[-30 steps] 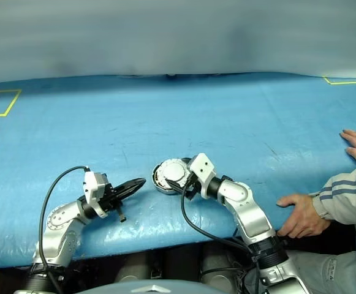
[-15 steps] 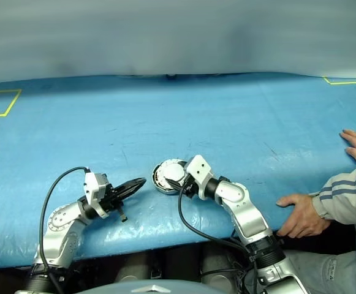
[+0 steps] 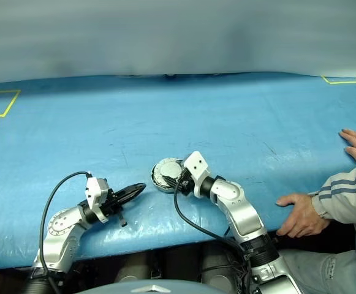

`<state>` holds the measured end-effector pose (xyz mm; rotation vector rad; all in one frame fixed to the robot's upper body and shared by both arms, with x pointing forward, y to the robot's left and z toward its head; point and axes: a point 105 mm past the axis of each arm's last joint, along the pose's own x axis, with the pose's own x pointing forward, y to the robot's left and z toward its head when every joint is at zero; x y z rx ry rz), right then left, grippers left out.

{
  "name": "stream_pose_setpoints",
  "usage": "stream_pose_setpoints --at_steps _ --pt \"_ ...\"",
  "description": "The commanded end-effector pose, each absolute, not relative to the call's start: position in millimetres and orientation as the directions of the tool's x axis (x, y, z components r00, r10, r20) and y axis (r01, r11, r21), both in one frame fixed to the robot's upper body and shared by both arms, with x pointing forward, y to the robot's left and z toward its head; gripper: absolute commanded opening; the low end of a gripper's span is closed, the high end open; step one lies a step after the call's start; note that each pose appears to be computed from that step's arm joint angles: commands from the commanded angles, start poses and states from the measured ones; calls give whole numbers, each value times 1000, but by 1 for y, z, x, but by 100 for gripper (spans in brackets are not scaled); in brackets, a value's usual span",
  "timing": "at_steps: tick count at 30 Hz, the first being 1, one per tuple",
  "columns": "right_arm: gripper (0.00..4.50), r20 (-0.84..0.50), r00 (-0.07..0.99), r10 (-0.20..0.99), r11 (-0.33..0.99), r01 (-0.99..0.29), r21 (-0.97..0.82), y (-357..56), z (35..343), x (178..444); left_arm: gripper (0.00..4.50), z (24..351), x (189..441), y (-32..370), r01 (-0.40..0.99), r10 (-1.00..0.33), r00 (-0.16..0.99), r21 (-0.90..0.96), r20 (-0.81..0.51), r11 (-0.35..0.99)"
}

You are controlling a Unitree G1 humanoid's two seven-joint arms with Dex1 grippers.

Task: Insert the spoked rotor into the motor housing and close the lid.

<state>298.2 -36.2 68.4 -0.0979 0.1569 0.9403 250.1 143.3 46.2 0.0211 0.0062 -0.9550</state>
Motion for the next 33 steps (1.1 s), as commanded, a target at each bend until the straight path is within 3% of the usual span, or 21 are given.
stream_pose_setpoints --at_steps 1,20,33 --pt "297 -147 572 807 579 -815 7 -28 79 296 0 50 251 143 815 -816 578 39 -1 578" --pt "297 -263 649 714 662 -748 -46 -27 63 302 0 43 252 145 808 -808 590 31 -15 589" --pt "297 -207 655 727 666 -746 -18 -19 81 303 0 39 252 145 803 -802 597 25 -28 596"
